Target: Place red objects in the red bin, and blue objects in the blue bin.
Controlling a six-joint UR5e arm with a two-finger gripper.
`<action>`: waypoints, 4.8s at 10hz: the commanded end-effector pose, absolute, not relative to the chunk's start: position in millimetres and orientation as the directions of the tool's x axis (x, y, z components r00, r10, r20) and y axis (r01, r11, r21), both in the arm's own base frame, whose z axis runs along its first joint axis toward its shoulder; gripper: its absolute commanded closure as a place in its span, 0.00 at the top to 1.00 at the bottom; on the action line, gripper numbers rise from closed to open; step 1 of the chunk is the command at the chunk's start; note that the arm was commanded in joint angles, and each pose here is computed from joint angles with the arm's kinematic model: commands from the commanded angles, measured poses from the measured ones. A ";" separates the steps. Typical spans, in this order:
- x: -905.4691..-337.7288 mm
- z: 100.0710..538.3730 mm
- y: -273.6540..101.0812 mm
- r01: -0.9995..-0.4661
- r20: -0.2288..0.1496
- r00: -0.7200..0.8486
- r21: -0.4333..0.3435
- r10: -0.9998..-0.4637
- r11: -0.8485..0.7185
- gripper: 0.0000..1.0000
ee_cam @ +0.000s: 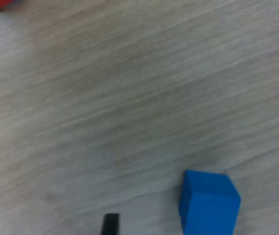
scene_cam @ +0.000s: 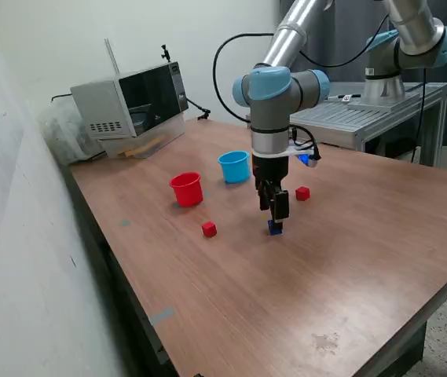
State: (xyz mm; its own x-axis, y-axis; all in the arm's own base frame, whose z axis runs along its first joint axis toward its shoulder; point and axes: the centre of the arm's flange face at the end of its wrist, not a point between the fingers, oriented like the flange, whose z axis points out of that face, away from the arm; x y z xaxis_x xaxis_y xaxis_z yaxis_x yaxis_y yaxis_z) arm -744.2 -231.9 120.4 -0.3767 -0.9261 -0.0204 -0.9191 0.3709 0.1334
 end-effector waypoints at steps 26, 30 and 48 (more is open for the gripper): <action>-635.2 235.3 57.8 -0.858 -0.070 -0.512 0.090 -0.856 0.505 0.00; -633.6 234.3 59.3 -0.859 -0.071 -0.510 0.087 -0.857 0.504 1.00; -510.4 382.4 -247.6 -0.982 0.002 0.021 0.188 -1.000 -0.021 1.00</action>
